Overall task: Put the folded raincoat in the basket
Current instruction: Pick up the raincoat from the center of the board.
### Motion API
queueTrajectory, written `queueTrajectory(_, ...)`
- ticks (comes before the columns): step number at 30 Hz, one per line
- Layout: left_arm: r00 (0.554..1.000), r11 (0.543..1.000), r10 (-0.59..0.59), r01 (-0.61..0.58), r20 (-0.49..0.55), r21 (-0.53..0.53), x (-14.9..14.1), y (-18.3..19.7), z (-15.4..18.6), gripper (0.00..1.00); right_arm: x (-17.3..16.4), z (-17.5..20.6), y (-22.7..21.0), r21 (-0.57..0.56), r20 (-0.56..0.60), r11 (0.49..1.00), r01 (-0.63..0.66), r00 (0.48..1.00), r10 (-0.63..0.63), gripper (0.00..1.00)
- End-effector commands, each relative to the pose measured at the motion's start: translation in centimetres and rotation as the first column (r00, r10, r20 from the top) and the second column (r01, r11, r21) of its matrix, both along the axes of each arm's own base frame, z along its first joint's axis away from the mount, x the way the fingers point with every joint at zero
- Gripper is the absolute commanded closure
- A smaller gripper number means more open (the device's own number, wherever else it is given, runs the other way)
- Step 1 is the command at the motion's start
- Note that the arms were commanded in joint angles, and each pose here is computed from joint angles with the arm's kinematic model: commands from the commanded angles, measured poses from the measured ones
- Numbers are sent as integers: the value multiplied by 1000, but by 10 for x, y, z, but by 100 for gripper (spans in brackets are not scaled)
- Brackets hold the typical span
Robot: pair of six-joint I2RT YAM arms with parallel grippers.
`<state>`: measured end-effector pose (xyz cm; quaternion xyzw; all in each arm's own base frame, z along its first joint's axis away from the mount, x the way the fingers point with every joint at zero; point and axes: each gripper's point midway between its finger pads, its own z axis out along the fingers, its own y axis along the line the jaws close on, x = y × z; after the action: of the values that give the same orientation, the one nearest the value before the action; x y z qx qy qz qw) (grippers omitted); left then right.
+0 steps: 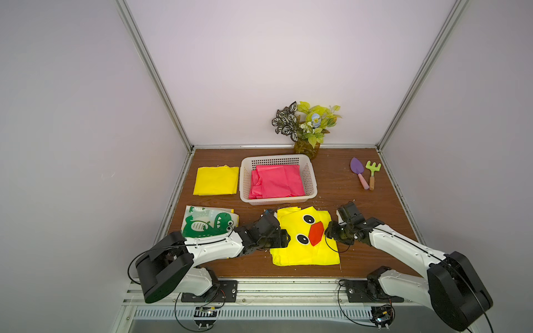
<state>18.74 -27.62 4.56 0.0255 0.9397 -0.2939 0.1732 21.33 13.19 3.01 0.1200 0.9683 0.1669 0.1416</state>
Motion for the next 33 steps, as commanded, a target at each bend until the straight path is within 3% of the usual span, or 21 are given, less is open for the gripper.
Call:
queueTrajectory(1, 999, 999, -28, 28, -21, 40, -5, -1, -9, 22, -14, -12, -1, 9, -47, 1000, -13, 999, 14, 48)
queueTrajectory(9, 999, 997, -37, 39, -32, 64, -4, -4, -12, 36, -20, -13, -3, 22, -47, 1000, 2, 999, -1, 60)
queueTrajectory(17, 997, 995, -77, 78, -13, 62, 4, -19, 2, 61, -18, -2, 4, 66, -17, 998, 12, 1000, -11, 81)
queueTrajectory(19, 996, 994, -86, 87, -11, 59, 6, -23, 5, 62, -18, 0, 5, 67, -17, 998, 10, 1000, -9, 86)
queueTrajectory(21, 994, 993, -105, 106, -6, 48, 7, -29, 10, 77, -17, 3, 7, 75, -15, 997, 2, 1000, -1, 91)
queueTrajectory(23, 994, 992, -112, 112, -3, 53, 8, -32, 14, 99, -16, 11, 13, 90, -8, 996, -21, 1000, 22, 97)
queueTrajectory(33, 994, 991, -108, 106, 22, 83, 11, -28, 34, 100, -21, 33, 12, 84, 10, 995, -45, 999, 44, 100)
